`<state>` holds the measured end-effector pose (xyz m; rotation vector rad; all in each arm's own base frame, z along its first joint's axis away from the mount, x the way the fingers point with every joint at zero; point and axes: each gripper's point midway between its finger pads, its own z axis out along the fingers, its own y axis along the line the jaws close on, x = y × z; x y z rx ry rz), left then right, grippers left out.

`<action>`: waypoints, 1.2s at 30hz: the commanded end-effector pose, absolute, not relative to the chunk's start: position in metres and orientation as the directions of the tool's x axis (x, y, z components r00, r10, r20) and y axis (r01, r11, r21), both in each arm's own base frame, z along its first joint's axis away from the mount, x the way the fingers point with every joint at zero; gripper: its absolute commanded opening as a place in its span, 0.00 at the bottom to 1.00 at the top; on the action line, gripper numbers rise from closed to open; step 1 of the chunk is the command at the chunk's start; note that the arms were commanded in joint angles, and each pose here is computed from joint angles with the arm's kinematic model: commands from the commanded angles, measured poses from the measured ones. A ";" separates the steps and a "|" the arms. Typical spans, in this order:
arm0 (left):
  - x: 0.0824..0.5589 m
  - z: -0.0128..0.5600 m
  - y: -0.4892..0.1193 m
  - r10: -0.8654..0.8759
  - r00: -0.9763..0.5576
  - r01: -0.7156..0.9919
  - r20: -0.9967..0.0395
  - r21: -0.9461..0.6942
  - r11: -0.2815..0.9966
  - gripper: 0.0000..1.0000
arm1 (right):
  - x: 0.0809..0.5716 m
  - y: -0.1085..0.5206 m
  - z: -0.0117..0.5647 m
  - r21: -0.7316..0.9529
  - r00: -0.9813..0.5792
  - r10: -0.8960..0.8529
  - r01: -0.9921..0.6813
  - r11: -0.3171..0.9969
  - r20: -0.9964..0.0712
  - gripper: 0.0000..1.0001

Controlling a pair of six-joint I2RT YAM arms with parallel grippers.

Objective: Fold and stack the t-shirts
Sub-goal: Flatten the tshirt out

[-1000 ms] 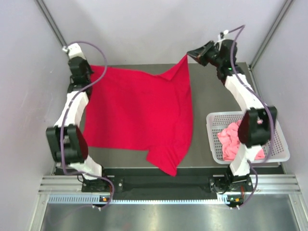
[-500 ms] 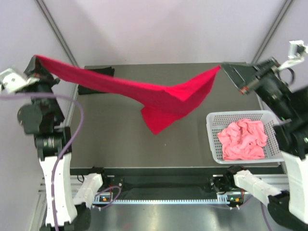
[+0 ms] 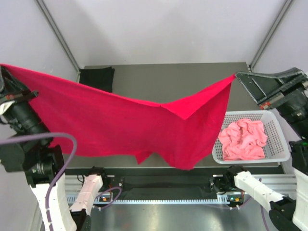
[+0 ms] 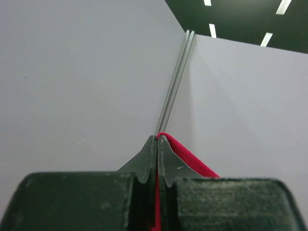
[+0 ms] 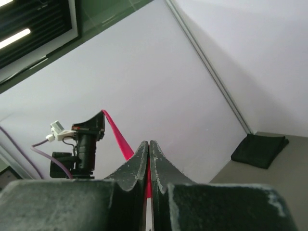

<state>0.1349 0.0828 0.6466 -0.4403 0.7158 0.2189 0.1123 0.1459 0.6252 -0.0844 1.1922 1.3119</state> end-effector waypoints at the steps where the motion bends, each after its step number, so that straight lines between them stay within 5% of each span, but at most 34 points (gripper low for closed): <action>1: 0.194 0.626 0.085 0.045 0.644 -0.375 -0.763 -0.264 0.888 0.00 | 0.137 0.161 0.629 0.591 -0.267 0.710 -0.765 0.255 -0.652 0.00; 17: 0.279 0.656 0.073 -0.069 0.645 -0.254 -0.761 -0.299 0.920 0.00 | 0.236 0.162 0.684 0.443 0.039 0.688 -0.738 0.509 -0.724 0.00; 36: 0.120 0.706 0.066 -0.040 0.806 -0.201 -0.591 -0.337 0.920 0.00 | 0.067 0.109 0.739 0.315 0.136 0.767 -0.857 0.409 -0.627 0.00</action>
